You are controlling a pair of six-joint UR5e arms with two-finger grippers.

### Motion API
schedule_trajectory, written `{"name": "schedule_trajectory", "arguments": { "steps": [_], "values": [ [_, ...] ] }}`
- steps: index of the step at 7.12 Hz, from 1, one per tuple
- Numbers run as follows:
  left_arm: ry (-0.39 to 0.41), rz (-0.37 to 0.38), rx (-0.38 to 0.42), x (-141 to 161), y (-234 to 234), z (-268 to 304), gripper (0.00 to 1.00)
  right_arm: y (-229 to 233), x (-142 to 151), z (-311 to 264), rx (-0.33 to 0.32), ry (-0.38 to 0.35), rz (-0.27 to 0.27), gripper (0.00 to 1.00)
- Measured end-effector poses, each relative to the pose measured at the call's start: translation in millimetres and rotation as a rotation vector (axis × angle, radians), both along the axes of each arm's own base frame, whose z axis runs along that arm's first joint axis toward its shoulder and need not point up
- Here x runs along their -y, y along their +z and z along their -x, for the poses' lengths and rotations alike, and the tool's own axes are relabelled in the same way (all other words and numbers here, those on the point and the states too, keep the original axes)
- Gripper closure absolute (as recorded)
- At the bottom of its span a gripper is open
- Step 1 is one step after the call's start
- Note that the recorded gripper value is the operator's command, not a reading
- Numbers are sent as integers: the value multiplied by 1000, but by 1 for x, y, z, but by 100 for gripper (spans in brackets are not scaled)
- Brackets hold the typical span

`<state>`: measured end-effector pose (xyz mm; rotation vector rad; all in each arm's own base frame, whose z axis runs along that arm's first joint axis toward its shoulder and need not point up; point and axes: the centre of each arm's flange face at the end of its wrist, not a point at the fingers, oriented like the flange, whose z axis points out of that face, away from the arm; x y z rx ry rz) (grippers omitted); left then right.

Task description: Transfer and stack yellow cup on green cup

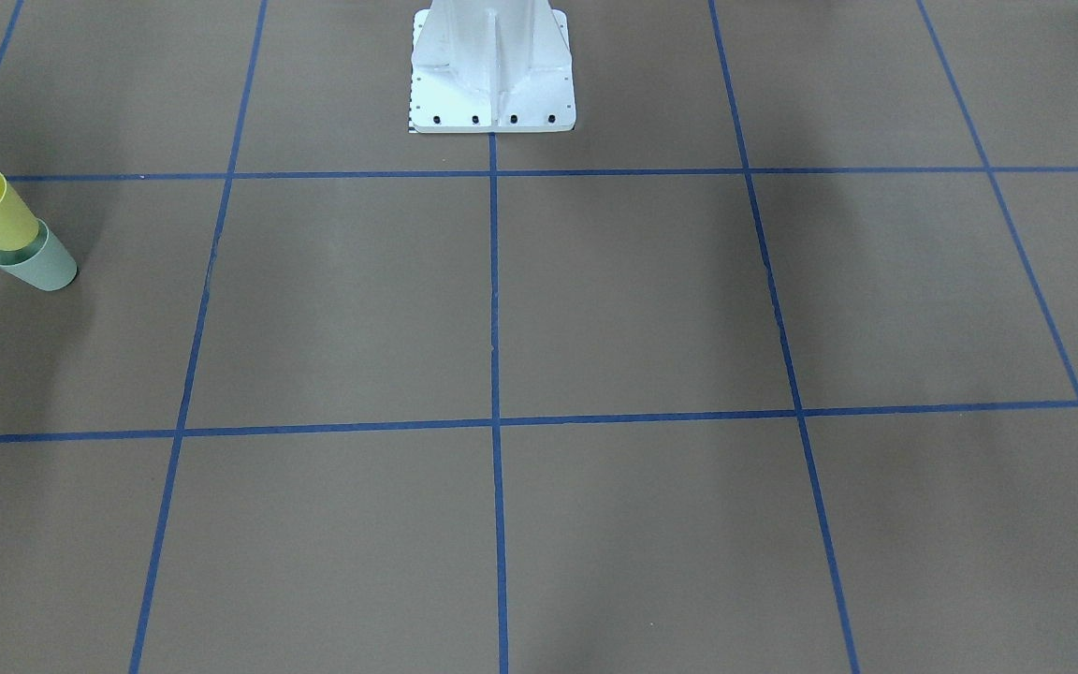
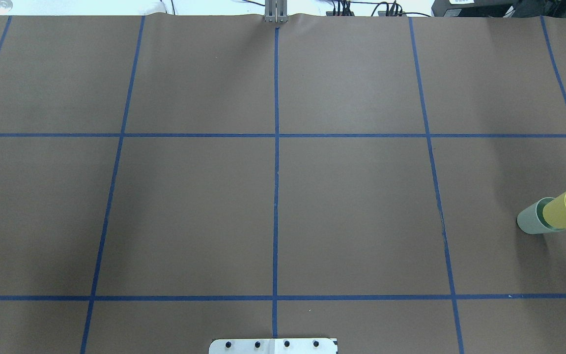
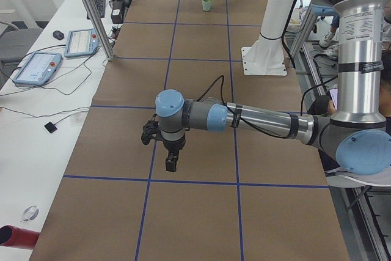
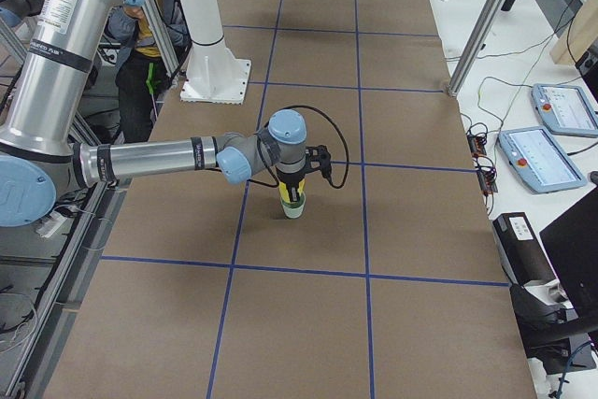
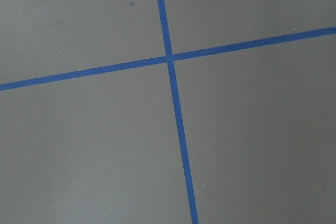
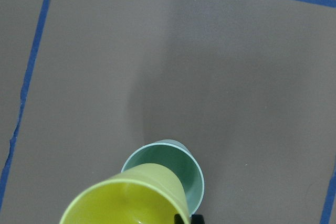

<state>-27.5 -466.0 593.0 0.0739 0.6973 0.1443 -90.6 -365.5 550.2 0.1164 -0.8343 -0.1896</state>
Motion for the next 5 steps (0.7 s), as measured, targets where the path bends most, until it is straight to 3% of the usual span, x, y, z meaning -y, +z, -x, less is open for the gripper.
{"name": "schedule_trajectory", "arguments": {
  "steps": [4,5],
  "values": [
    [0,-2,0,0,0,0,0,4,10,5,-3,-2,-3,100],
    [0,-2,0,0,0,0,0,4,14,8,-3,-4,-5,45]
  ]
}}
